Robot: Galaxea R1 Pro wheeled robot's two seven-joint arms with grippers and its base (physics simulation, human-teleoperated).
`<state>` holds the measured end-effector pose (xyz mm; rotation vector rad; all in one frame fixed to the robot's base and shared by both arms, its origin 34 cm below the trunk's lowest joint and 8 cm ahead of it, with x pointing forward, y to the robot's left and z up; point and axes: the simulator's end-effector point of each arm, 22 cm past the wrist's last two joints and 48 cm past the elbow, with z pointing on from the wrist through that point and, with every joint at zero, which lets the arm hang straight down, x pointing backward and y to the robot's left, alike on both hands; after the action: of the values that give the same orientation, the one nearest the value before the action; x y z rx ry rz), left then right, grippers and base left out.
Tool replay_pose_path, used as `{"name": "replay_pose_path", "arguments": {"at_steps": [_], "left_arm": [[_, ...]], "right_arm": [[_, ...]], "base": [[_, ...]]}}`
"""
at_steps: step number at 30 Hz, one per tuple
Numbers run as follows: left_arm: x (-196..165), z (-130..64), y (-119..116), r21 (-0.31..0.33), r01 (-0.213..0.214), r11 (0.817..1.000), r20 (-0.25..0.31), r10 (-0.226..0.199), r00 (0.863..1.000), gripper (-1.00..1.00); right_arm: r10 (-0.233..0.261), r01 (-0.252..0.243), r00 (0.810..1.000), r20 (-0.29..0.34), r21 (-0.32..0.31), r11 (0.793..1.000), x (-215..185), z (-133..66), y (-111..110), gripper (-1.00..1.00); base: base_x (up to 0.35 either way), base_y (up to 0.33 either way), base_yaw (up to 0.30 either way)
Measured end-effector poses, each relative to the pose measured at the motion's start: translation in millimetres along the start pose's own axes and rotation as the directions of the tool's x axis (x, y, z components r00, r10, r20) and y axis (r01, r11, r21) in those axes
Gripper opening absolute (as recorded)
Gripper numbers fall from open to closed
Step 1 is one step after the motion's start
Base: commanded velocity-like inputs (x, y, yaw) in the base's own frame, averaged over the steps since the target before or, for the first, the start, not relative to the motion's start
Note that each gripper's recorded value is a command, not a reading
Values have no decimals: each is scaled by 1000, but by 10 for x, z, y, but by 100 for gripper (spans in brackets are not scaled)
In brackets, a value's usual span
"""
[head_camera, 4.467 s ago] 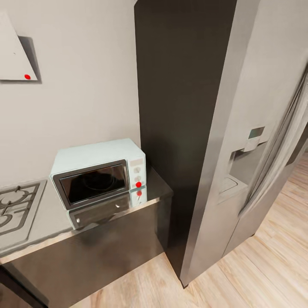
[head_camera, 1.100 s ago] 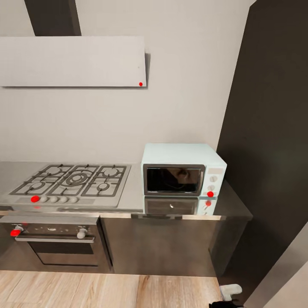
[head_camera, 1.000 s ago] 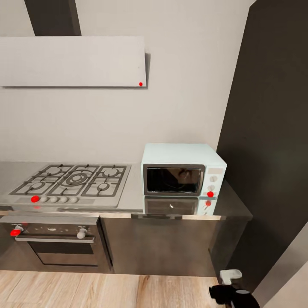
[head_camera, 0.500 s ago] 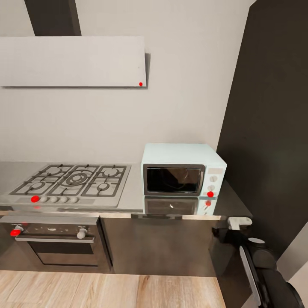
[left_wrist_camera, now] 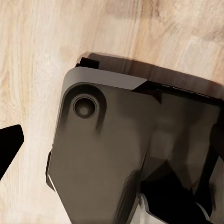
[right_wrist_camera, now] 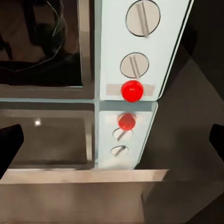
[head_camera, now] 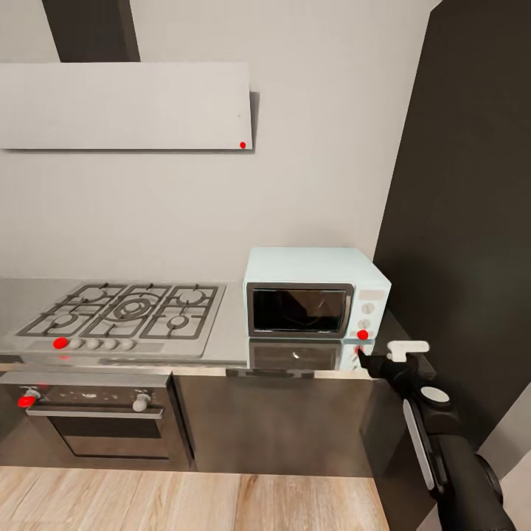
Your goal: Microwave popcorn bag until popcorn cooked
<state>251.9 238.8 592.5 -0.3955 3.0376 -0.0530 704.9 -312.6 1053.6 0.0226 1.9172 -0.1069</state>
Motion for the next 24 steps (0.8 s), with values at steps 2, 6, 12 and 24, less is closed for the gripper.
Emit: {"name": "replay_pose_path", "arguments": {"at_steps": [2,6,12,24], "left_arm": [[-1,0,0,0,-1,1000,1,1,1000,100],[-12,0,-2,1,-2,1000,5,2,1000,100],[-27,0,-26,4,-2,1000,14,2,1000,100],[-30,0,-39,6,-1,1000,17,1,1000,100]], "right_arm": [[-1,1,1000,4,-1,1000,43,30,2,100],[2,-2,1000,5,0,1000,84,53,-25,100],[22,-22,1000,-3,21,1000,125,54,-147,100],[73,-72,997,-11,76,994,188,30,-464,100]], "base": [[0,0,0],[0,0,0],[0,0,0],[0,0,0]]}}
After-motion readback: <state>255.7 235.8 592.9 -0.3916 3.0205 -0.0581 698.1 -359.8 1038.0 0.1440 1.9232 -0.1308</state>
